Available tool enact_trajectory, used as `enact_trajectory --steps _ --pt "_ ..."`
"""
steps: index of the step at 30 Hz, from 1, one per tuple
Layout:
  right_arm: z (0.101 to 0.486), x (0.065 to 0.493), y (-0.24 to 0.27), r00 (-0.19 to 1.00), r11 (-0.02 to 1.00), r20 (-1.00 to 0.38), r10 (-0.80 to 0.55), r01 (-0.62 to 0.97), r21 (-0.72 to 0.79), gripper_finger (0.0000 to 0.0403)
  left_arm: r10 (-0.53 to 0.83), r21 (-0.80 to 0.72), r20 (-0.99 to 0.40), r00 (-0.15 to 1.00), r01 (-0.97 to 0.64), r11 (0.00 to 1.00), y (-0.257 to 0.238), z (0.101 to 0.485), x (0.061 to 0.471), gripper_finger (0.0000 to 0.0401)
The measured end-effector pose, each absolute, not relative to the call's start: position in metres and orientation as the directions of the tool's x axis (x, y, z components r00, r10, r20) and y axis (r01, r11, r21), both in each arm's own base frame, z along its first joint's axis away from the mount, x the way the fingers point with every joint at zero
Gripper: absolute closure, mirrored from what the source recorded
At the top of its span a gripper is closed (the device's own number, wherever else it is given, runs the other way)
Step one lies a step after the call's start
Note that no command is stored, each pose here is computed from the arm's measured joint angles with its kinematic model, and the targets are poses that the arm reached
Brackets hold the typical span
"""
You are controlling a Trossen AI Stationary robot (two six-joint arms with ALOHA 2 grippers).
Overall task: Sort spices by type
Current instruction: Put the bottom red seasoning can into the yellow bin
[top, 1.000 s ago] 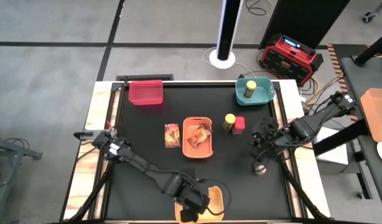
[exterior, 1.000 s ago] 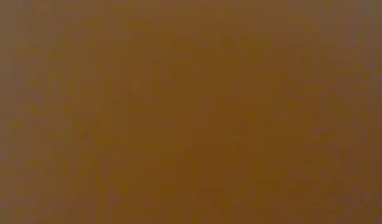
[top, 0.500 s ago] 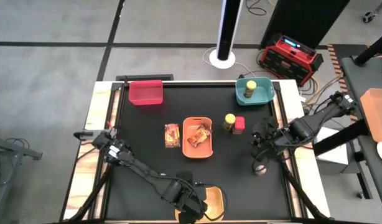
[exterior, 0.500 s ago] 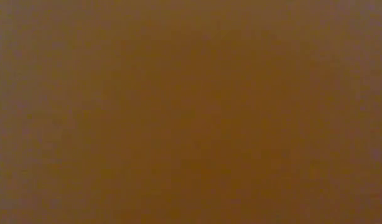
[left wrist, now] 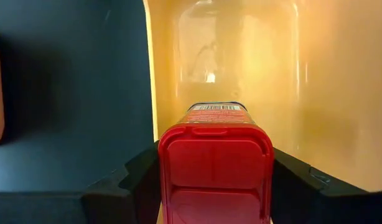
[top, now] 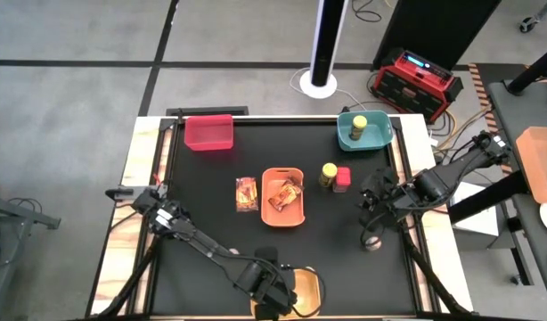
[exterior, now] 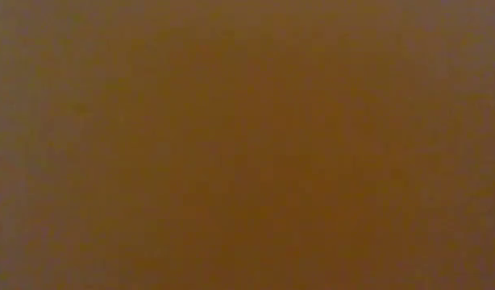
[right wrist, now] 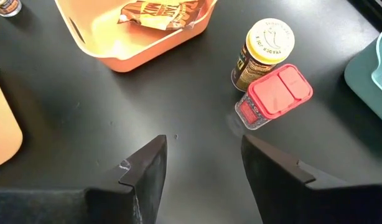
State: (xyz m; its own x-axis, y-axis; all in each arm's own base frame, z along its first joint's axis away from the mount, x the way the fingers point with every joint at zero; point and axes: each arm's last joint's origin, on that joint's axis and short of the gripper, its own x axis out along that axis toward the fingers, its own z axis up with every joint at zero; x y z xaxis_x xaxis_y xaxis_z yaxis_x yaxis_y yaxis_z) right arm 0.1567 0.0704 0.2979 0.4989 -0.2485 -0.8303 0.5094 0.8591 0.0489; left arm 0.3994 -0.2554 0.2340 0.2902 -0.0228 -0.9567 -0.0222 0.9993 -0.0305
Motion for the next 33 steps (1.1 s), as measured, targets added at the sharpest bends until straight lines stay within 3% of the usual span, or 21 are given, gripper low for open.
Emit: enact_trajectory --steps 10,18,26,33 --pt "0.298 0.157 0.070 0.499 0.859 -0.830 -0.248 0.509 0.049 0.0204 -0.041 -0.049 -0.951 0.305 -0.018 0.999 -0.258 0.233 0.401 0.0198" --pt "0.298 0.157 0.070 0.499 0.859 -0.830 -0.248 0.509 0.049 0.0208 -0.045 -0.054 -0.950 0.309 -0.018 0.998 -0.258 0.234 0.401 0.0158" --pt "0.298 0.157 0.070 0.499 0.860 -0.830 -0.248 0.508 0.048 0.0199 -0.045 -0.053 -0.950 0.309 -0.017 0.998 -0.258 0.235 0.401 0.0152" --pt "0.298 0.157 0.070 0.510 0.855 -0.813 -0.281 0.518 0.029 0.0204 0.023 0.037 -0.927 0.375 0.030 0.999 -0.256 0.267 0.398 0.0151"
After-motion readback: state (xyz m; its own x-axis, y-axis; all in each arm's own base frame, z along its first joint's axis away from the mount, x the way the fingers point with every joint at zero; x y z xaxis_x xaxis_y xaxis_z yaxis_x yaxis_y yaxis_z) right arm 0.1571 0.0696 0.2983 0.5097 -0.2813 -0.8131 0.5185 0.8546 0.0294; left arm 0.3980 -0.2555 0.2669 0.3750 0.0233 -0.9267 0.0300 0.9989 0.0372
